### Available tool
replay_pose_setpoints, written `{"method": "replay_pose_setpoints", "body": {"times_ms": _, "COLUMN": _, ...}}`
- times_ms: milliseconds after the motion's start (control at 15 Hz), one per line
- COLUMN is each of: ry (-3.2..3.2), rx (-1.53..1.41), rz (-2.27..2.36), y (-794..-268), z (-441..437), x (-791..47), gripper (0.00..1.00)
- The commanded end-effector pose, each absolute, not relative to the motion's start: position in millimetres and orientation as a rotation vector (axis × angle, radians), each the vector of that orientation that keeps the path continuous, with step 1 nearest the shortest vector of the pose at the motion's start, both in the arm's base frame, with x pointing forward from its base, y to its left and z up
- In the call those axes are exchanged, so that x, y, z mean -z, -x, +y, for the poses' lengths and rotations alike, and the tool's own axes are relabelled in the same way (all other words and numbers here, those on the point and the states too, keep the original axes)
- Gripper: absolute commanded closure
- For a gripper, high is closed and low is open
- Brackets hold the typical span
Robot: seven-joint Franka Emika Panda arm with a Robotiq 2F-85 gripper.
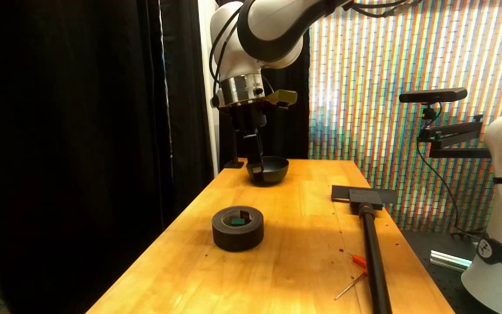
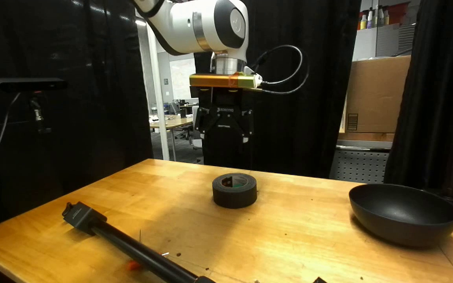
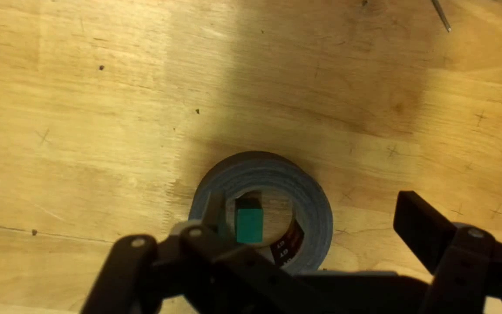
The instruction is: Slide the tape to the left
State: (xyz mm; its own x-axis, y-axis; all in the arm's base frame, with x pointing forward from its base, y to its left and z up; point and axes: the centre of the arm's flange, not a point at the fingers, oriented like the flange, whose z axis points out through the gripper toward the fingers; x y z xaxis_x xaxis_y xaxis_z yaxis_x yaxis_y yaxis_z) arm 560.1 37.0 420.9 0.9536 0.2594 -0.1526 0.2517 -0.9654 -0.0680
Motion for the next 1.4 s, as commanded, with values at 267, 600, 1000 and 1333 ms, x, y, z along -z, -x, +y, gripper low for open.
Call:
{"method": "replay_pose_setpoints", "body": {"times_ms": 267, "ry": 3.005, "rx": -0.281, "rz": -0.492, "y": -594.0, "z": 44.0, "x": -397.4, "gripper": 0.0}}
{"method": "replay_pose_setpoints", "body": {"times_ms": 600, "ry": 2.99, "rx": -0.313, "rz": -0.517, "y": -603.8, "z": 58.8, "x": -382.1, "gripper": 0.0}}
{"method": "replay_pose_setpoints", "body": {"times_ms": 1000, "ry": 2.991, "rx": -0.368, "rz": -0.515, "y": -611.9, "z": 77.9, "x": -350.3, "gripper": 0.0}}
{"method": "replay_pose_setpoints", "body": {"times_ms": 1333, "ry": 2.973, "rx": -0.441, "rz": -0.533, "y": -611.0, "z": 88.8, "x": -323.7, "gripper": 0.0}}
